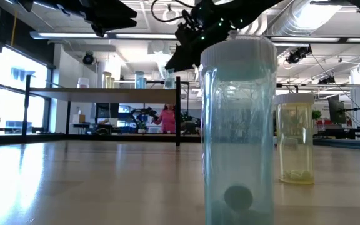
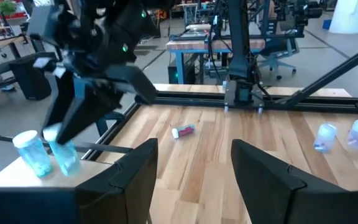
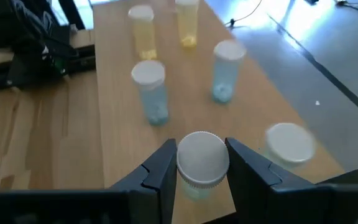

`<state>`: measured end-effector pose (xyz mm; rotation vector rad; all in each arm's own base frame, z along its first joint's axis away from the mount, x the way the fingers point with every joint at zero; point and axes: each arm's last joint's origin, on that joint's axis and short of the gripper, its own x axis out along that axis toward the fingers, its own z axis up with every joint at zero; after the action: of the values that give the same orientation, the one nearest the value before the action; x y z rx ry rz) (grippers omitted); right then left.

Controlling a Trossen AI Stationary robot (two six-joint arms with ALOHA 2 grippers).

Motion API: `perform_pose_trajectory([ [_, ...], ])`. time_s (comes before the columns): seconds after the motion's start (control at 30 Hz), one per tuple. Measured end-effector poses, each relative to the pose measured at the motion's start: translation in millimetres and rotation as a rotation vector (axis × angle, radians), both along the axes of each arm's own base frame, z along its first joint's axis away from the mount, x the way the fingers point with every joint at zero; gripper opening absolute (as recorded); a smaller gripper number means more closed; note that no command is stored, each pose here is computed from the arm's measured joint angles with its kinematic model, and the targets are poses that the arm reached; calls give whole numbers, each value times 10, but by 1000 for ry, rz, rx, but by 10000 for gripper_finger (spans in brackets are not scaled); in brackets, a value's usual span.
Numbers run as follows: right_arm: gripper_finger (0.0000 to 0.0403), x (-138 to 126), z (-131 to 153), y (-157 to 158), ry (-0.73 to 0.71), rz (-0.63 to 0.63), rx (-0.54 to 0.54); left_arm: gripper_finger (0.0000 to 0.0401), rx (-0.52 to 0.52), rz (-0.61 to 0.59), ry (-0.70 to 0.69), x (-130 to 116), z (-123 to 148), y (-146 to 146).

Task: Pick and place medicine bottles onto shelf by color
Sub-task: Put the top green pill bottle on the shelf aligned with the other green pill bottle

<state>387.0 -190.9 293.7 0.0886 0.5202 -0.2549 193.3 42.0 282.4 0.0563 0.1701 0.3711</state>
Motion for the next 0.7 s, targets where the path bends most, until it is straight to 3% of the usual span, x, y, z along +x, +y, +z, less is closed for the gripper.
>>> perform_pose_trajectory([
  [0.7,106,25,-124,-11,54,13,7,195,0,3,1,0,-2,2],
])
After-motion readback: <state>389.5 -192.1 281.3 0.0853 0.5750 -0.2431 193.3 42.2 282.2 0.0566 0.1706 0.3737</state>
